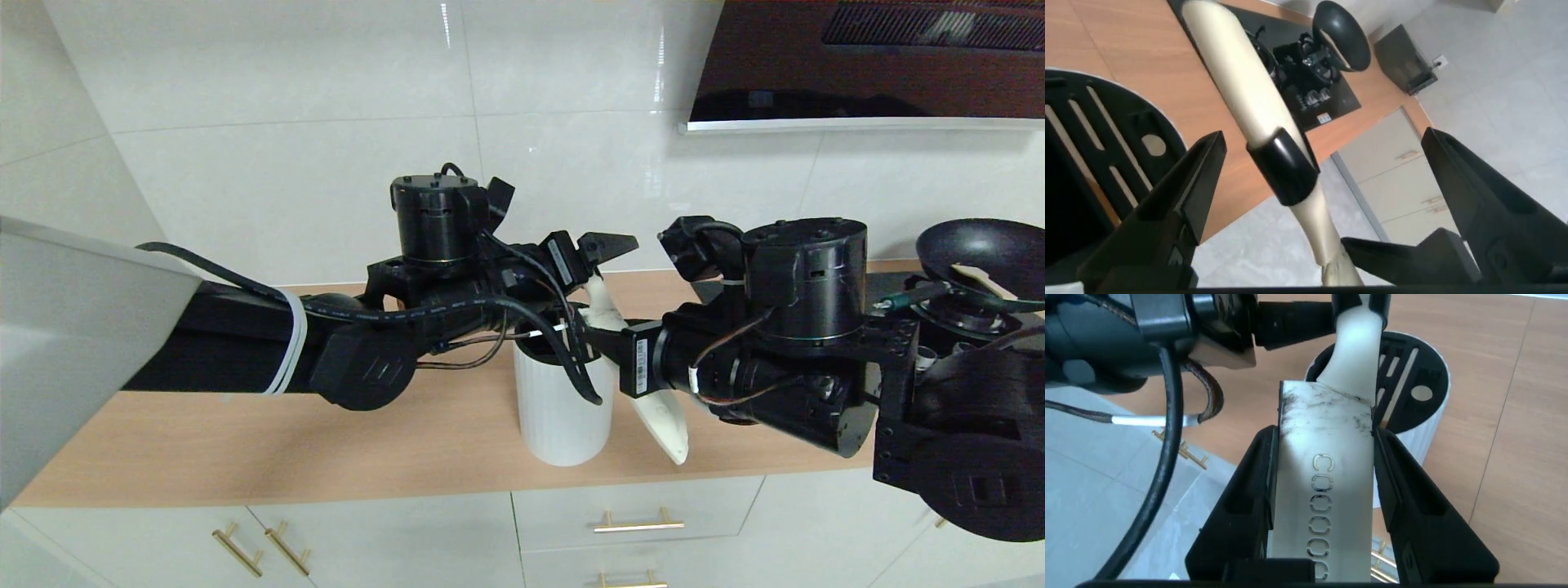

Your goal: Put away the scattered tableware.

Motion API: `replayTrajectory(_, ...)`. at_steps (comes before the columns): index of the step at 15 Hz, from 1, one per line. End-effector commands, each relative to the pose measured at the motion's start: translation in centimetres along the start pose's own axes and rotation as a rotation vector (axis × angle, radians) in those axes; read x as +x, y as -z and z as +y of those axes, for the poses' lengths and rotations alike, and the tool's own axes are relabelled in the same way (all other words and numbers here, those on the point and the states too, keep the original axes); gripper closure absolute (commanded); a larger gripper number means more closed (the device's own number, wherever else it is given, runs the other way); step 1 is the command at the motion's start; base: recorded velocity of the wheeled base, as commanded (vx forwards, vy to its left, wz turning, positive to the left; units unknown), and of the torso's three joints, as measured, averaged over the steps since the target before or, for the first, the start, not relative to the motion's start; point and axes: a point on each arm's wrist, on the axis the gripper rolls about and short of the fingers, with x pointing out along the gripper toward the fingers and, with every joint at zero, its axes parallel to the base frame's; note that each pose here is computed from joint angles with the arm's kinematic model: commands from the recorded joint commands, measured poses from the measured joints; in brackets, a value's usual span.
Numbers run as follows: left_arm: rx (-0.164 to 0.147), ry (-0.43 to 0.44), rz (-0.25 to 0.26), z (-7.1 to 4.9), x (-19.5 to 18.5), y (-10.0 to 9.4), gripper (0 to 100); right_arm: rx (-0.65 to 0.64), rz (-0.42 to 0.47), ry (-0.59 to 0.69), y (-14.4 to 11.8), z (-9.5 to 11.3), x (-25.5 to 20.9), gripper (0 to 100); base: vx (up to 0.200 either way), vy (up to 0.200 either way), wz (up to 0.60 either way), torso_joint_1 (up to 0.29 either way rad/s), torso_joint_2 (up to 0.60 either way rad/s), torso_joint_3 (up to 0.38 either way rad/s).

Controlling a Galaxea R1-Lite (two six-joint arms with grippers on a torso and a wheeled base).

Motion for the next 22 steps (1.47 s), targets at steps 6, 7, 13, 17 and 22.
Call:
replayTrajectory(6,-0.003,-0.005,0.005,0.3,0.2,0.1,100,-0.003,0.0,-0.007,0.1,0.2,-0.2,100,0.0,0.0,0.0,0.0,0.0,0.0)
replayTrajectory(7,-0.003,-0.006,0.004,0.3,0.2,0.1,100,-0.003,-0.003,-0.008,0.0,0.3,-0.2,100,0.0,0.0,0.0,0.0,0.0,0.0)
replayTrajectory(13,0.012,0.01,-0.044,-0.4,-0.2,-0.4,100,0.006,-0.046,0.012,-0.3,0.2,-0.1,0,0.0,0.0,0.0,0.0,0.0,0.0)
replayTrajectory(17,0.049,0.028,-0.219,-2.4,-2.8,-3.6,100,0.033,-0.206,0.029,-2.2,-0.6,-1.7,0,0.0,0.0,0.0,0.0,0.0,0.0)
replayTrajectory(22,0.165,-0.034,-0.336,-2.5,-5.7,-6.0,100,0.011,-0.374,0.128,-6.3,-4.2,-6.2,0,0.0,0.0,0.0,0.0,0.0,0.0)
